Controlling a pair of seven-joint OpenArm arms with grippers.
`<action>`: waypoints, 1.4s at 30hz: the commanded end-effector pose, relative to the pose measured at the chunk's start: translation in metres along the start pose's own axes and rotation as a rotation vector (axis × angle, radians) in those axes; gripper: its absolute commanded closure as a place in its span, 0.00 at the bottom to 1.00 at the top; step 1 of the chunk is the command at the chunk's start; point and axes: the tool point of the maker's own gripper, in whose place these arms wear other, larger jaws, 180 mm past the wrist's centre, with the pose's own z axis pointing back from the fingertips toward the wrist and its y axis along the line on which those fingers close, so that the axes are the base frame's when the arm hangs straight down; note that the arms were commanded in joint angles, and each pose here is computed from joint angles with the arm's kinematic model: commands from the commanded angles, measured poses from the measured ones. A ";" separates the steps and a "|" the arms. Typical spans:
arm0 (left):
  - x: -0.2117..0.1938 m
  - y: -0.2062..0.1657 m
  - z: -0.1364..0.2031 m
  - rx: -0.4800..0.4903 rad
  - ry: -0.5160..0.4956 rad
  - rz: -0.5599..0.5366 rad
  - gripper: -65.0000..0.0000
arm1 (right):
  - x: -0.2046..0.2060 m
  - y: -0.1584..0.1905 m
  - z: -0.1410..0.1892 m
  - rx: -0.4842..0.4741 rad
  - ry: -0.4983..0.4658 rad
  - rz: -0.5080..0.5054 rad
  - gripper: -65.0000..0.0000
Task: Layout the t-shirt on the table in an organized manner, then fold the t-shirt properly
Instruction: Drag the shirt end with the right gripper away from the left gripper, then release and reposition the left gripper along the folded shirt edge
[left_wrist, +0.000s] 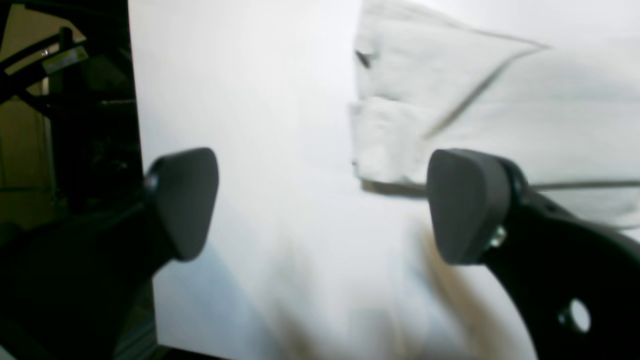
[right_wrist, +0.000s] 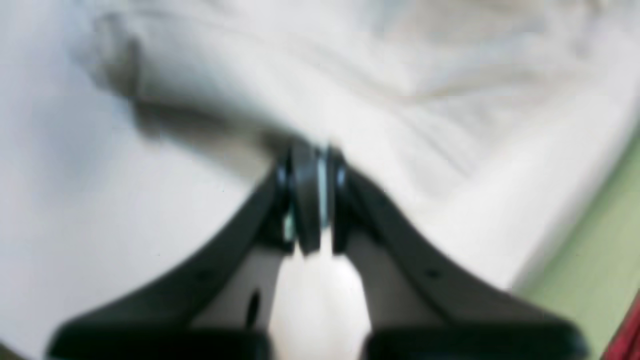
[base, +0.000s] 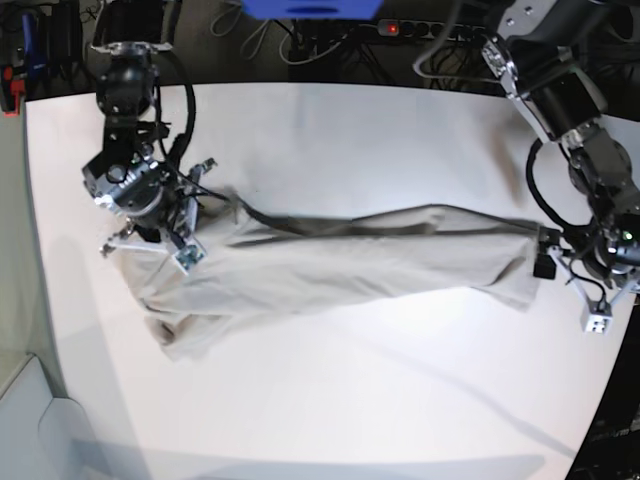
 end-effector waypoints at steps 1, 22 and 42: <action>0.018 0.009 0.007 0.023 -0.055 -0.001 0.00 | 0.012 -0.010 0.011 -0.039 -0.032 0.006 1.00; 0.026 0.016 0.026 0.073 -0.105 -0.022 0.00 | -0.093 0.076 0.047 0.151 0.361 0.440 1.00; -0.036 -0.040 0.017 -0.174 -0.028 0.014 0.00 | -0.099 0.058 0.049 0.107 0.401 0.440 0.63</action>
